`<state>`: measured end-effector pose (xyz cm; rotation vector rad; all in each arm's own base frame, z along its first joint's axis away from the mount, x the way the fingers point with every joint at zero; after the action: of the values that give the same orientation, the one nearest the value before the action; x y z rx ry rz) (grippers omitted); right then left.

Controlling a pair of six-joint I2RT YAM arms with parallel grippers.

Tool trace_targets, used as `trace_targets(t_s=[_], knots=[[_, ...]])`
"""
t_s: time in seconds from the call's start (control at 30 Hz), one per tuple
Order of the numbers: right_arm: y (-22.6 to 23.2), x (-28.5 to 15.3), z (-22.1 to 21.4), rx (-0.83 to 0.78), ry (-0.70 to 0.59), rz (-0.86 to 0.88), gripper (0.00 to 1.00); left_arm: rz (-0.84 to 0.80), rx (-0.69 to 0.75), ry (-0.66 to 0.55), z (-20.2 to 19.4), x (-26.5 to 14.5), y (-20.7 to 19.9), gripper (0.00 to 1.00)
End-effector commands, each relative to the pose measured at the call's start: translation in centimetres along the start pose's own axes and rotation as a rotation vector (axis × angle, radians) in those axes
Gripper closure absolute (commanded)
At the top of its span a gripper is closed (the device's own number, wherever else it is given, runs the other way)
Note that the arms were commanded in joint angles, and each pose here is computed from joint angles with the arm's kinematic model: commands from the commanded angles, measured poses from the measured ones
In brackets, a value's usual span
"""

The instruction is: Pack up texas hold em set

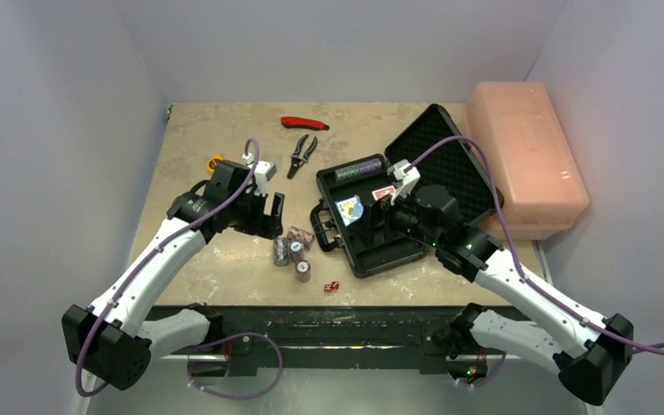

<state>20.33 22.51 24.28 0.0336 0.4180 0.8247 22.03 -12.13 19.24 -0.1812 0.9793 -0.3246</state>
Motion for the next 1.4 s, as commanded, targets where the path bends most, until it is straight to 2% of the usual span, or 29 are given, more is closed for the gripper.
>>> trace_targets(t_s=[0.0,0.17,0.33,0.57,1.2,1.37], knots=[[-1.3,0.6,-0.5,0.075,-0.006,-0.107,0.01,0.011,0.052,0.011,0.6,-0.2,-0.9,0.18],[-2.1,0.4,-1.0,0.121,-0.024,-0.168,0.01,0.046,0.047,0.041,0.0,0.2,-1.1,0.18],[-2.9,-0.1,-1.0,0.130,-0.029,-0.226,0.01,0.113,-0.021,0.071,-0.9,0.7,-2.1,0.18],[-3.7,-1.1,-1.2,0.155,-0.036,-0.296,0.01,0.164,-0.077,0.067,-1.7,3.4,-3.9,0.19],[-4.2,-1.4,-2.5,0.157,-0.007,-0.326,0.01,0.246,-0.075,0.112,-2.2,7.8,-6.1,0.32],[-4.3,-1.3,-2.6,0.154,-0.001,-0.332,0.01,0.274,-0.073,0.127,-2.7,8.4,-6.0,0.39]])
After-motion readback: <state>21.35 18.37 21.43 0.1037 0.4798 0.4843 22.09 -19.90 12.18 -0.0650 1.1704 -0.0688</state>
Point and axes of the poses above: each gripper's point midway between its finger pads, its own x axis out along the fingers, its own y axis along the line the jaws close on, z = x × y, the point moved 3 cm from there along -x, back along the fingers, and after that the axes turned 10 degrees about -x, right-handed, at the moved point
